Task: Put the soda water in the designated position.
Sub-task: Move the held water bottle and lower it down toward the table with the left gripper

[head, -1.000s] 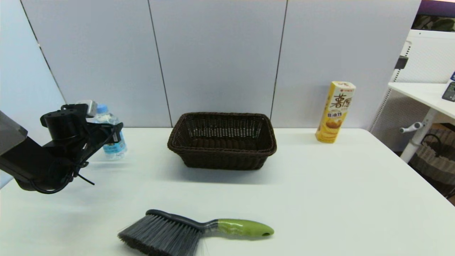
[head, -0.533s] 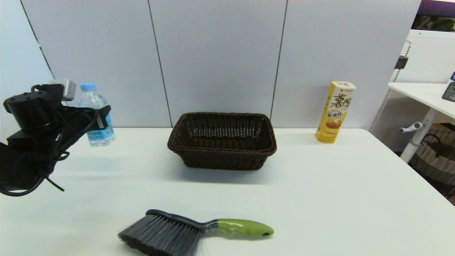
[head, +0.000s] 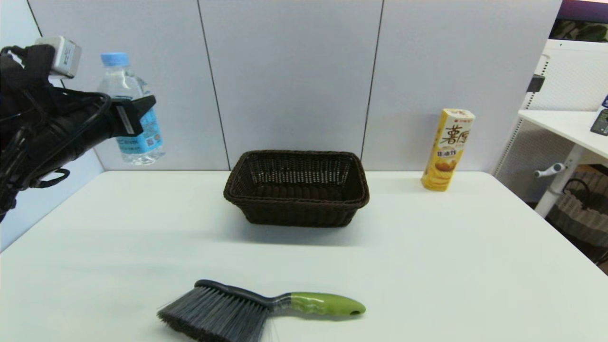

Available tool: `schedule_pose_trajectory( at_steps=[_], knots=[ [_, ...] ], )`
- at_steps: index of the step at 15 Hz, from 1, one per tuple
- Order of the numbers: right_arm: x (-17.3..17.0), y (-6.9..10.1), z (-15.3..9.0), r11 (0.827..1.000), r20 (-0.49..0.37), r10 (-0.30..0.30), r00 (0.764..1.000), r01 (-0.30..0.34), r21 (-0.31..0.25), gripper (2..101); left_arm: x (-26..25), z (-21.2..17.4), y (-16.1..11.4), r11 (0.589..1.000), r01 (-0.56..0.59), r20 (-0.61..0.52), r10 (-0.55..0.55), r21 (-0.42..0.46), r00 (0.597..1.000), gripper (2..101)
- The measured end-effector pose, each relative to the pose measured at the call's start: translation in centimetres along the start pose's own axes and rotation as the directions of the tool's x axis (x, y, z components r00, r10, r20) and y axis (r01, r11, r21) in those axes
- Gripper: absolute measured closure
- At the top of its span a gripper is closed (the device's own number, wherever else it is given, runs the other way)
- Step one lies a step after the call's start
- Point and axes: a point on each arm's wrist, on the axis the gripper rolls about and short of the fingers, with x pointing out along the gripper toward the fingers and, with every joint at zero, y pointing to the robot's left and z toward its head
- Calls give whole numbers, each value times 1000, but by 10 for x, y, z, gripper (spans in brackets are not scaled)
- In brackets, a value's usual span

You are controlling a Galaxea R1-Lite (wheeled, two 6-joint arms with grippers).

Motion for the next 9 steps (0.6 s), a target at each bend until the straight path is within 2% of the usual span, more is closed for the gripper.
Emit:
schedule_pose_trajectory(
  at_steps=[2, 3, 4, 6, 9],
  knots=[
    [0, 0, 0, 1000, 0, 0, 1000, 0, 0, 50, -9, 11, -20, 981, 187, -20, -188, -46, 982, 549],
    [0, 0, 0, 1000, 0, 0, 1000, 0, 0, 50, -14, 13, -29, 950, 304, -29, -306, -74, 951, 549],
    [0, 0, 0, 1000, 0, 0, 1000, 0, 0, 50, -18, 14, -37, 906, 413, -38, -418, -97, 908, 549],
    [0, 0, 0, 1000, 0, 0, 1000, 0, 0, 50, -23, 15, -49, 791, 601, -38, -608, -117, 793, 549],
    [0, 0, 0, 1000, 0, 0, 1000, 0, 0, 50, -19, 5, -58, 612, 784, -48, -790, -106, 611, 549]
  ],
)
